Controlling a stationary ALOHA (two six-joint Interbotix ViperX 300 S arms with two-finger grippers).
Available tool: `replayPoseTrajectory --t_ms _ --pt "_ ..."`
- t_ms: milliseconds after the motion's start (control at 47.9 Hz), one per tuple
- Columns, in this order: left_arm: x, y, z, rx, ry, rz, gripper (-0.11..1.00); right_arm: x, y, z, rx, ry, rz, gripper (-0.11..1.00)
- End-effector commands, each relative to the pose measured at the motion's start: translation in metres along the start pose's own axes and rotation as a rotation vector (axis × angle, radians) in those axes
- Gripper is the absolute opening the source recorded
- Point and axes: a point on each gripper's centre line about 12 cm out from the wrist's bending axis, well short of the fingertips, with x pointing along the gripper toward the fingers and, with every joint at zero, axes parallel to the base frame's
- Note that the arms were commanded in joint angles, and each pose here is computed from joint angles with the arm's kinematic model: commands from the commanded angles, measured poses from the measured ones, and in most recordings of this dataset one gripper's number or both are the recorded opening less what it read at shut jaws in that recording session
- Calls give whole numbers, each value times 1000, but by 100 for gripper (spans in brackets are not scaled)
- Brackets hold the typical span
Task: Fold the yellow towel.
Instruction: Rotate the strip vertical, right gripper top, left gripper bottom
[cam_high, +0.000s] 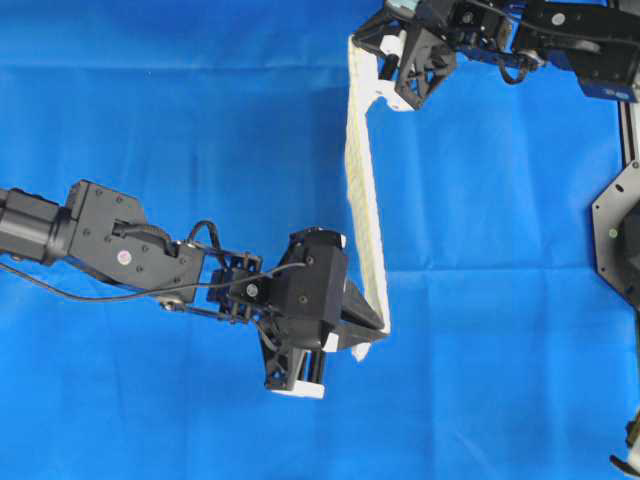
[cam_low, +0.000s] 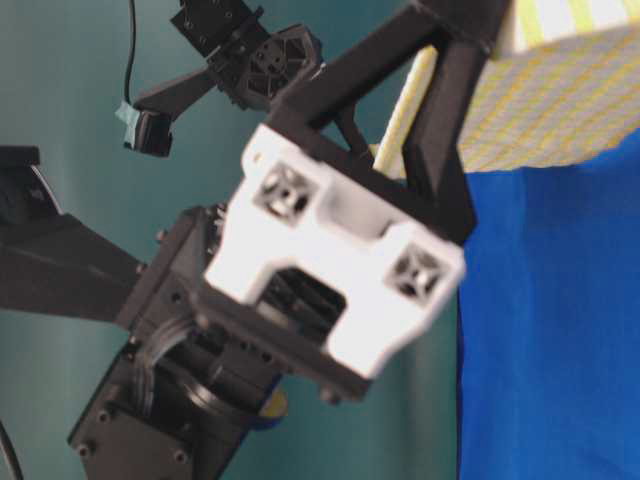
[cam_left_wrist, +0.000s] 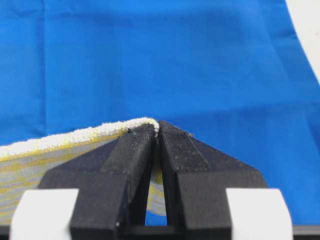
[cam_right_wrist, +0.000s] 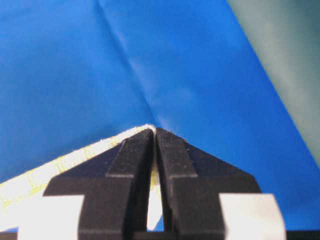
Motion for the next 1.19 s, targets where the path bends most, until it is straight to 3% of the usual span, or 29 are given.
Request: replayPoseTrajectory --t_ms 0,292,480,731,1023,1169 --pt "1 -13 24 22 -72 -26 3 -14 -22 12 32 -55 -44 2" --pt "29 -9 41 101 -131 -13 3 -40 -30 -3 51 -62 -62 2" --pt "38 -8 40 107 -130 -12 3 -42 -30 -8 54 -54 -63 2" --pt "28 -6 15 97 -84 -10 3 -22 -24 -7 49 -29 -48 2" --pt "-6 -14 -30 85 -63 -27 3 30 0 7 16 -1 3 2" --pt "-24 -14 -50 39 -55 -32 3 50 16 20 -4 -8 29 2"
